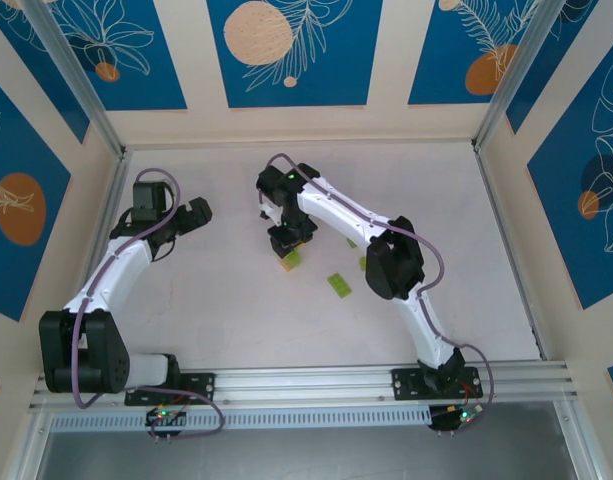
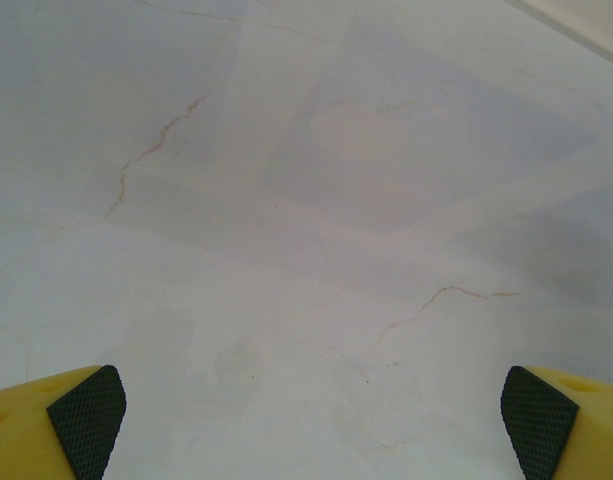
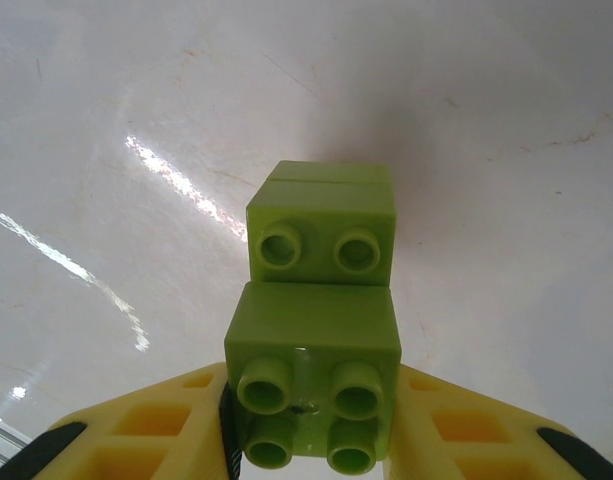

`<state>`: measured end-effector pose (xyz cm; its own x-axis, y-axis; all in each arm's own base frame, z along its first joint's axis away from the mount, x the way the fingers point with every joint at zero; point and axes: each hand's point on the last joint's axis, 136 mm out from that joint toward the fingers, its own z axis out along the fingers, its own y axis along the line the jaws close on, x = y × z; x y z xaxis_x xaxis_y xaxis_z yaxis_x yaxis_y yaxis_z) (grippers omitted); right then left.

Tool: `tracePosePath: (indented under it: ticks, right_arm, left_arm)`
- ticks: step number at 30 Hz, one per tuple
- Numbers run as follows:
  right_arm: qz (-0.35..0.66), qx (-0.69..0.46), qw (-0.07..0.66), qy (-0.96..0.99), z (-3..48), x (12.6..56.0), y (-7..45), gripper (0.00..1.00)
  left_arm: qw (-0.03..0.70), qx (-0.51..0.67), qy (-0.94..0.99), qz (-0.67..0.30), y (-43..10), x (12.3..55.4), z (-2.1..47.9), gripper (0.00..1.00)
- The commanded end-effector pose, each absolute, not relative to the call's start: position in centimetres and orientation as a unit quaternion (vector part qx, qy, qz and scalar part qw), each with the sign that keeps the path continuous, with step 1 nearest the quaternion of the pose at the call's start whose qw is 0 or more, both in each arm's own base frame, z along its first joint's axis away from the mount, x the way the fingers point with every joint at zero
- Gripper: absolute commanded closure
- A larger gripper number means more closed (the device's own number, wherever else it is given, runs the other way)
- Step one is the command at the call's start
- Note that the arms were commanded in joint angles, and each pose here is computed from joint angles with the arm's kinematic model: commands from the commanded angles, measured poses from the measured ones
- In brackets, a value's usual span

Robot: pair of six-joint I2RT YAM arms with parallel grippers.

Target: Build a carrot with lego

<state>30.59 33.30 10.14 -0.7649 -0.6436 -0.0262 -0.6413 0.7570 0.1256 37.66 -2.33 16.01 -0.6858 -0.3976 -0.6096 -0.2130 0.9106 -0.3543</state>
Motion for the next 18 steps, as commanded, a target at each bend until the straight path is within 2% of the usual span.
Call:
tracePosePath:
  ticks: [1,18]
  right_arm:
    - [-0.043,0.359,0.048,-0.931,8.7,29.2,32.9,0.62]
    - [-0.002,0.385,0.103,-0.917,6.4,27.7,32.4,0.63]
  left_arm:
    - [0.366,-0.169,0.906,-0.129,-1.9,37.6,16.6,0.01]
    - [0.368,-0.169,0.905,-0.127,-1.9,37.6,16.7,0.01]
